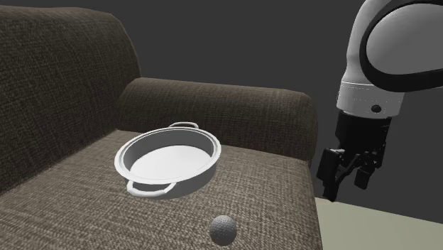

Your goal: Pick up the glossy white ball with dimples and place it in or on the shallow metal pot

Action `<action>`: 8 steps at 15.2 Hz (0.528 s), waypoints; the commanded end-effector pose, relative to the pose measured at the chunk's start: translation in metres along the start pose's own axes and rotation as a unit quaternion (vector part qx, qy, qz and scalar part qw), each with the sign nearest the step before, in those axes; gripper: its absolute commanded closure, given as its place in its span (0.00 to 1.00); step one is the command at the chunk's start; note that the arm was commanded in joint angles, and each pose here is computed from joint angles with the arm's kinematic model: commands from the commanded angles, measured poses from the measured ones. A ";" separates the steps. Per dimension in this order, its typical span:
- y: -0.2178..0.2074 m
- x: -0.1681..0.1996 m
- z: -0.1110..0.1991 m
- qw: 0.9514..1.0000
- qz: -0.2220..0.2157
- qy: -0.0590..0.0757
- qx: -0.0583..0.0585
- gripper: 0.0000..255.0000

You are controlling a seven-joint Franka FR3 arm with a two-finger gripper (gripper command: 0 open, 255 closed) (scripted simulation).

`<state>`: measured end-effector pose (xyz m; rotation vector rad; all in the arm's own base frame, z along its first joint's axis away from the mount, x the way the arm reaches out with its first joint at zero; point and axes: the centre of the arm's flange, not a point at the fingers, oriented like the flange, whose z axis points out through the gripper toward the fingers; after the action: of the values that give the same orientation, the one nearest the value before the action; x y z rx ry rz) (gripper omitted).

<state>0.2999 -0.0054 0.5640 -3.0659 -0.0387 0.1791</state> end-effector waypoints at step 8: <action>-0.089 -0.014 -0.014 0.999 0.000 0.045 0.007 0.00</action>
<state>0.2896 0.0701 0.5816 -3.0591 -0.0362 0.0610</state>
